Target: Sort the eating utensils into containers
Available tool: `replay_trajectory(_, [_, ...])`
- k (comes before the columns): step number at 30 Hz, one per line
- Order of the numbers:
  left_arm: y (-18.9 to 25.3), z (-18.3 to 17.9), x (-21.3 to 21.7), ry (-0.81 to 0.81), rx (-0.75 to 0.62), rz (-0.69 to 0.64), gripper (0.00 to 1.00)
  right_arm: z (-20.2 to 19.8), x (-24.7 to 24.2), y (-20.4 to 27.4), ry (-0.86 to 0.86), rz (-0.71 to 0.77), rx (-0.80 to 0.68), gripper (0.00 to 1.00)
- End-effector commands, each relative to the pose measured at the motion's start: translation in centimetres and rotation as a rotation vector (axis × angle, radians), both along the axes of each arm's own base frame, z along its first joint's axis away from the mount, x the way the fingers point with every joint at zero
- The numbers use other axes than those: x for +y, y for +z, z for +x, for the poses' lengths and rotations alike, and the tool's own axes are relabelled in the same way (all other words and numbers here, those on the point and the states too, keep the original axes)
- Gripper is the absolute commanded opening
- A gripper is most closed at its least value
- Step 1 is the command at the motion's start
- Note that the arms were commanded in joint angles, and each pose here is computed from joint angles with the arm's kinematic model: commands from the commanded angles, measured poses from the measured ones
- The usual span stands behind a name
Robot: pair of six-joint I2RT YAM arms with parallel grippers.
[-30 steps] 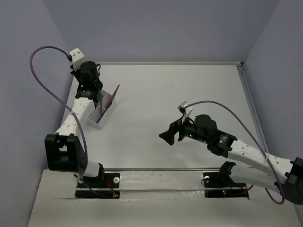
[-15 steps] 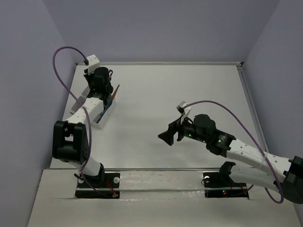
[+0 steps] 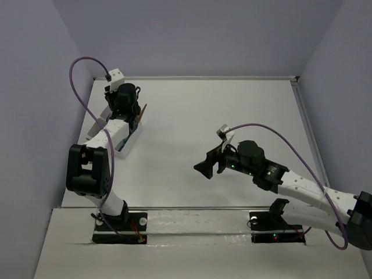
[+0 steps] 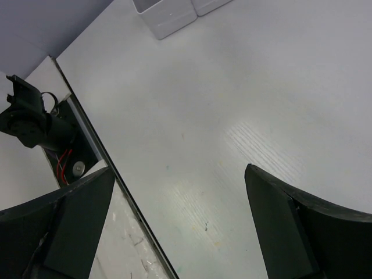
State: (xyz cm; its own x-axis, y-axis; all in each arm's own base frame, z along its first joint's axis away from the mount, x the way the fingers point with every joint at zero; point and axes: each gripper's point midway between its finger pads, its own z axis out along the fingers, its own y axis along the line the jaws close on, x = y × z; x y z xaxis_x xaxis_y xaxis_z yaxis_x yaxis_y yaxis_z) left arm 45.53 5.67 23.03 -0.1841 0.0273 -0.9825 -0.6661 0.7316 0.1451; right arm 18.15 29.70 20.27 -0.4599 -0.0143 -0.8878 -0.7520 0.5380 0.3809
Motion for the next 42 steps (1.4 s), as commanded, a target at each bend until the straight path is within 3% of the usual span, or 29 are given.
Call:
replay_trajectory(1, [1.3, -0.4, 0.4, 0.052, -0.105, -0.029, 0.24, 0.0, 0.5, 0.8, 0.012, 0.034, -0.028, 1.00])
replay_trajectory(5, [1.8, -0.8, 0.0, 0.038, -0.127, -0.045, 0.45, 0.1, 0.5, 0.8, 0.009, 0.032, -0.027, 1.00])
replay_trajectory(8, [3.0, -1.0, -0.4, 0.021, -0.151, -0.052, 0.68, 0.2, 0.5, 0.6, 0.004, 0.028, -0.025, 1.00])
replay_trajectory(11, [5.1, -1.2, -1.5, -0.019, -0.189, -0.068, 0.83, 0.3, 0.5, 0.4, -0.002, 0.025, -0.023, 1.00])
replay_trajectory(17, [11.0, -1.7, -6.3, -0.164, -0.309, -0.146, 0.99, 0.6, 0.4, 0.2, -0.018, 0.020, -0.025, 1.00])
replay_trajectory(23, [18.8, -4.8, -10.3, -0.362, -0.452, -0.269, 0.99, 1.0, -0.4, 0.8, -0.057, 0.023, -0.056, 1.00])
replay_trajectory(26, [20.7, -6.3, -11.7, -0.467, -0.492, -0.343, 0.99, 1.2, -1.3, 1.8, -0.097, 0.040, -0.084, 1.00])
replay_trajectory(29, [23.4, -10.1, -11.9, -0.572, -0.563, -0.414, 0.99, 1.3, -2.3, 3.2, -0.140, 0.083, -0.109, 0.97])
replay_trajectory(36, [22.6, -17.5, -12.5, -0.774, -0.576, -0.523, 0.99, 1.4, -6.4, 6.2, -0.293, 0.122, -0.139, 1.00])
replay_trajectory(42, [18.7, -22.7, -13.2, -0.908, -0.529, -0.595, 0.99, 0.9, -10.7, 10.1, -0.415, 0.168, -0.221, 1.00])
